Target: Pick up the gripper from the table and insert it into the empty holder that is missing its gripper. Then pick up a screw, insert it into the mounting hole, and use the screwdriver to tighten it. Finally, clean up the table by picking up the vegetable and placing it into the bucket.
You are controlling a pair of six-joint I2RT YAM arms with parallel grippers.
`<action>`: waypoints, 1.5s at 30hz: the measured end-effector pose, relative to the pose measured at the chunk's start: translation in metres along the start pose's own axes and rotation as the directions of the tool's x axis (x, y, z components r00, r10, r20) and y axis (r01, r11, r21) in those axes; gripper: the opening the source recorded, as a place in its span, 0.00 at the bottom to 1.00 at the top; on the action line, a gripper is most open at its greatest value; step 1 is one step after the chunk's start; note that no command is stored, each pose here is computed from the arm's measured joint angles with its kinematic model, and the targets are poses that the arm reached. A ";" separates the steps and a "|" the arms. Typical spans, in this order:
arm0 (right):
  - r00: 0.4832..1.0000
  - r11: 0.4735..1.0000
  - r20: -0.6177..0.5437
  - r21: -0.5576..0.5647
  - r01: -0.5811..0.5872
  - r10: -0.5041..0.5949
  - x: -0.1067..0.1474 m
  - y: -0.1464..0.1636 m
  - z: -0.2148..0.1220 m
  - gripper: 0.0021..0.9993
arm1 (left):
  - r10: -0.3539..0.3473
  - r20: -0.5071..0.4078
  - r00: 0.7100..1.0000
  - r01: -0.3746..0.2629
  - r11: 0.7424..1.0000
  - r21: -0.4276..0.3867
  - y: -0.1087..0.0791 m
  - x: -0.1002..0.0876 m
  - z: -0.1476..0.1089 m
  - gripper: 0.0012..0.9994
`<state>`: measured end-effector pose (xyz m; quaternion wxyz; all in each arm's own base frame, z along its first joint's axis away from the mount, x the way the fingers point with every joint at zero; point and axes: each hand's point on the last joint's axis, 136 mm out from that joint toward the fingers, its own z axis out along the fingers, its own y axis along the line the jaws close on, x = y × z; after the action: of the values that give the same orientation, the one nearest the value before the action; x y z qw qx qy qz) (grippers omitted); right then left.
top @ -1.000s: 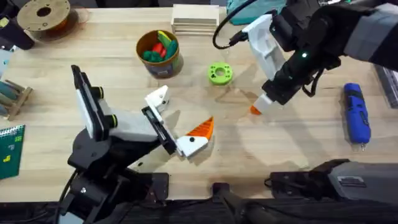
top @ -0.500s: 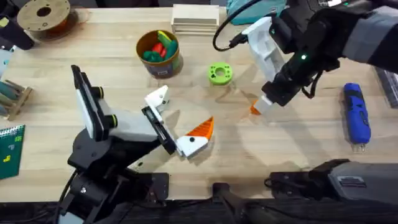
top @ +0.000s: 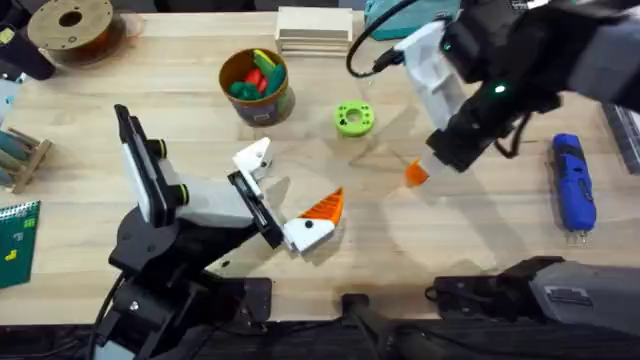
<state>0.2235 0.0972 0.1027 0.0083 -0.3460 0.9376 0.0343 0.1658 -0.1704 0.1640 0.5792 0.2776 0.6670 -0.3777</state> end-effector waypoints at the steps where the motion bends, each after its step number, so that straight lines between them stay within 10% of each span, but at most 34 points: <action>1: 1.000 1.000 0.020 0.005 0.002 -0.002 0.000 0.001 -0.008 0.02 | 0.000 0.000 1.000 0.000 1.000 0.000 0.000 0.000 0.000 0.99; 11: 0.922 0.971 0.371 -0.237 -0.021 0.111 -0.014 0.029 -0.059 0.02 | 0.000 0.000 1.000 0.000 1.000 0.000 0.000 0.000 0.000 0.99; 20: 0.812 0.755 0.504 -0.643 0.127 0.293 -0.085 0.073 -0.056 0.02 | 0.000 0.000 1.000 0.000 1.000 0.000 0.000 0.000 0.000 0.99; 30: 0.889 0.333 0.223 -0.939 0.086 0.401 -0.110 0.122 -0.072 0.02 | 0.000 0.000 1.000 0.000 1.000 0.000 0.000 0.000 0.000 0.99; 45: 0.934 0.176 -0.011 -0.981 -0.078 0.356 -0.114 0.149 -0.059 0.02 | 0.000 0.000 1.000 0.000 1.000 0.000 0.000 0.000 0.000 0.99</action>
<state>0.2137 0.2797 0.1746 -0.1110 -0.1297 0.7386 0.6521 0.1658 -0.1704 0.1640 0.5792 0.2775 0.6670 -0.3775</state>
